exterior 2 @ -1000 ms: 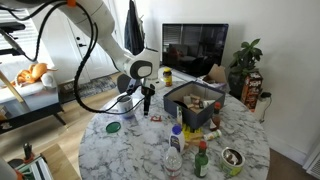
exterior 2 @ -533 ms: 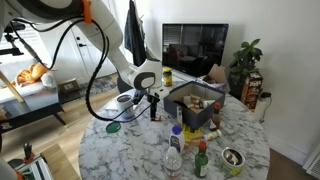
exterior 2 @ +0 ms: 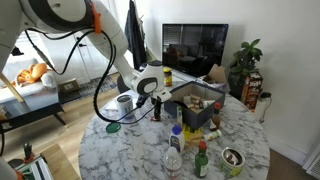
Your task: Move the white and blue cup to the left, put the tomato ketchup on the green lid and then put the ketchup in the cup
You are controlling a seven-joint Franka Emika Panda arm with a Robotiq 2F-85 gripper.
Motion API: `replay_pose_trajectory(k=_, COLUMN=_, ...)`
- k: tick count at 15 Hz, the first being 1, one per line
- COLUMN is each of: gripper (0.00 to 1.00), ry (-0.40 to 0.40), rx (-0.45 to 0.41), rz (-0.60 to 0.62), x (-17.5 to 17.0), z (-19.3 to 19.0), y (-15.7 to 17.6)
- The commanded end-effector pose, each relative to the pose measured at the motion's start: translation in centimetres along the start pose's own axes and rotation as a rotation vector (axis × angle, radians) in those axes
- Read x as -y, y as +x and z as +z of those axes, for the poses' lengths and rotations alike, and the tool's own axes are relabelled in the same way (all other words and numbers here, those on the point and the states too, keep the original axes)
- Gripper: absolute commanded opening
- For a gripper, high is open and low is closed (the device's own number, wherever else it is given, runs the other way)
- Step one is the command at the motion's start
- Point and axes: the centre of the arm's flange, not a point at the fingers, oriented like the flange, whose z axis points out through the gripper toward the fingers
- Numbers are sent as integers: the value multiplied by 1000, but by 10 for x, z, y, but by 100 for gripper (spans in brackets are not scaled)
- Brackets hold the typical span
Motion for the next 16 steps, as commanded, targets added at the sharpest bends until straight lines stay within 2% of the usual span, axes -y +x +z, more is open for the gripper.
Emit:
replay_pose_trajectory(k=1, gripper=53, ry=6, rx=-25, rz=42, x=6, z=13, y=5)
replay_pose_trajectory(k=2, gripper=42, ry=6, rx=-26, rz=46, x=6, z=14, y=6)
replay_pose_trajectory(k=7, gripper=2, ry=3, rx=-28, rz=65, x=7, z=14, y=8)
replay_pose_trajectory(k=12, gripper=0, ry=-8, rx=-23, rz=75, x=2, z=2, y=7)
replay_pose_trajectory(k=14, gripper=0, ry=-18, rx=-2, rz=64, x=-2, z=-11, y=3)
replay_pose_trajectory(k=16, gripper=0, ry=-43, rx=66, rz=31, x=-10, z=-24, y=-7)
